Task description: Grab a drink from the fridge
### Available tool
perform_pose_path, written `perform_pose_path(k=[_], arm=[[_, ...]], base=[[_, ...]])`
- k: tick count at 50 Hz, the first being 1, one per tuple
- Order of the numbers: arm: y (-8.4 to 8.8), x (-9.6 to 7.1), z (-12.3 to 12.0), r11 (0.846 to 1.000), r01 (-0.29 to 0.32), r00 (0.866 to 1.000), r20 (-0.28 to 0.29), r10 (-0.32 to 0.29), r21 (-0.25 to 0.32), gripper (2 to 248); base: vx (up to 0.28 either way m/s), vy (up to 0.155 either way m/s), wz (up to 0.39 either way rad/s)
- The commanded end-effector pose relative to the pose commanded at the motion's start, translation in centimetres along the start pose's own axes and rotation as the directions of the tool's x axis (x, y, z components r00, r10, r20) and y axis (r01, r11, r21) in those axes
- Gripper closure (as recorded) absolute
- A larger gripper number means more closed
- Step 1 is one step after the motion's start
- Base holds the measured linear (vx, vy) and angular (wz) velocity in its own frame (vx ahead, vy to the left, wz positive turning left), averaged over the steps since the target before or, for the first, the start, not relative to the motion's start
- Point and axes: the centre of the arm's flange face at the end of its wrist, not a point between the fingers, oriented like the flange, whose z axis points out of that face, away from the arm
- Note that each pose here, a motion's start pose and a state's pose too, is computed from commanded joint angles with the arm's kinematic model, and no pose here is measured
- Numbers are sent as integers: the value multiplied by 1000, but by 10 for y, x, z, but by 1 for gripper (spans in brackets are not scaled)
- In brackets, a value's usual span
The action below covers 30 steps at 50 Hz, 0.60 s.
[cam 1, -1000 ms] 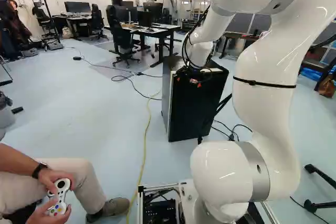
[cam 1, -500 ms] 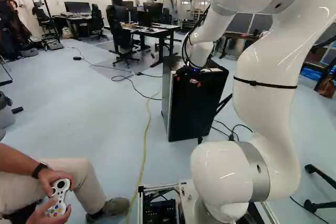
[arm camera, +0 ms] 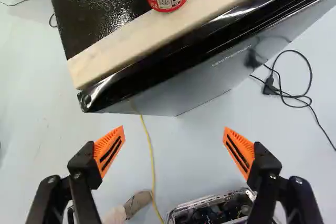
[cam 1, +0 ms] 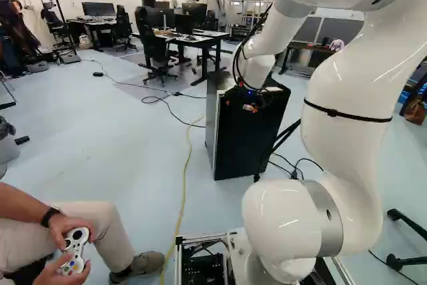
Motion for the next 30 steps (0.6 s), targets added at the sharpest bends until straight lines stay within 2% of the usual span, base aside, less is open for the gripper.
perform_pose_path(k=[17,30], arm=[[8,-19,-18,1000,18,997,-79,-18,8,3],[16,-31,-33,999,37,984,-173,-34,17,3]], base=[[0,0,0],[0,0,0]])
